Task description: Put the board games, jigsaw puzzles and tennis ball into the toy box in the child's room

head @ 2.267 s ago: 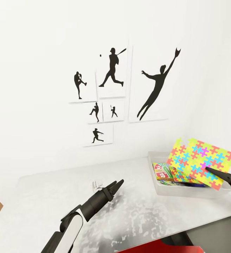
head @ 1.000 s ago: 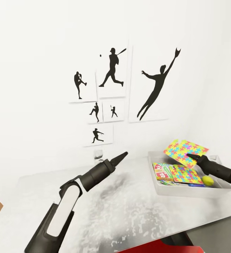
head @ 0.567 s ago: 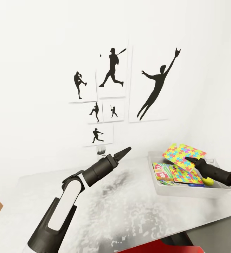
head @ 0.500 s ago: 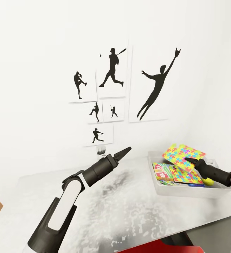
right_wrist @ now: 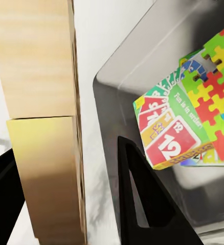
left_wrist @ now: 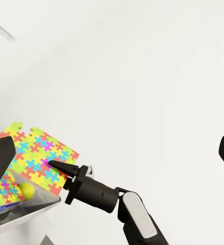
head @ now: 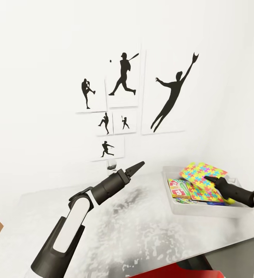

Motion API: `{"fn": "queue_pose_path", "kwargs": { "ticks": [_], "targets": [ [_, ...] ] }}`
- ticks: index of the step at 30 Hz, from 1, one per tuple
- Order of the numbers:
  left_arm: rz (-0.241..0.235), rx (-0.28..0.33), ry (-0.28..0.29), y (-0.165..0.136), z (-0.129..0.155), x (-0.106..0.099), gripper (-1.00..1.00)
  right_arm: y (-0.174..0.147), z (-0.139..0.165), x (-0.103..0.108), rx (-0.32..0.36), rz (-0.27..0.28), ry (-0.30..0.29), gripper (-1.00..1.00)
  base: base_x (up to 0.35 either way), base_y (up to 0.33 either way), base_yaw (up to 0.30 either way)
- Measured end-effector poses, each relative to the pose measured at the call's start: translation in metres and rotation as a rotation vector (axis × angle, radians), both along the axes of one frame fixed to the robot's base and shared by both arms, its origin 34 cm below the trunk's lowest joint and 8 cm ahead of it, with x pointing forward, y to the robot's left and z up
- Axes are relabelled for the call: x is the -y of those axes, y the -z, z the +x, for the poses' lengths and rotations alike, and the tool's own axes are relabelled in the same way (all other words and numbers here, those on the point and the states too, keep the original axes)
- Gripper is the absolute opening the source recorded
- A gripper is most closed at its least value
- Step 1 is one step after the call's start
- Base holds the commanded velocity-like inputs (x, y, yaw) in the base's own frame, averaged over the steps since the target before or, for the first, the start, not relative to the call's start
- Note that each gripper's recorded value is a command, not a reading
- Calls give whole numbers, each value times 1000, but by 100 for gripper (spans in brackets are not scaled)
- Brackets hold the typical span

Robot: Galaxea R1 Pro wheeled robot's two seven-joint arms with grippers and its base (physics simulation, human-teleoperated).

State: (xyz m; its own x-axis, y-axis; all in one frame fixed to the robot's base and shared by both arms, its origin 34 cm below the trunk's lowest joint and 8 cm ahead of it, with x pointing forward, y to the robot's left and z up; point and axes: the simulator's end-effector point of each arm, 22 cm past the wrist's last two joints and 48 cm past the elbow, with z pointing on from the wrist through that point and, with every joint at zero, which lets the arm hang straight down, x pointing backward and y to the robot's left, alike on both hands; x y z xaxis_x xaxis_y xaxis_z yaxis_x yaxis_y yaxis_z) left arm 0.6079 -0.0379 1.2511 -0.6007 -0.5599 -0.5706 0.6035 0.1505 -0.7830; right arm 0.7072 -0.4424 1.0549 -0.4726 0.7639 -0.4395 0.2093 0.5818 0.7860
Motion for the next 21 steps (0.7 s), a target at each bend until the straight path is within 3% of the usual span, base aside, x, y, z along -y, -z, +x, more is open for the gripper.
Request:
{"fn": "queue_pose_path", "kwargs": {
  "ticks": [21],
  "targets": [
    [6,-4,-2,3,1,0,100,20,-6,13,-61,38,101,-100,0,0,0]
  ]
}}
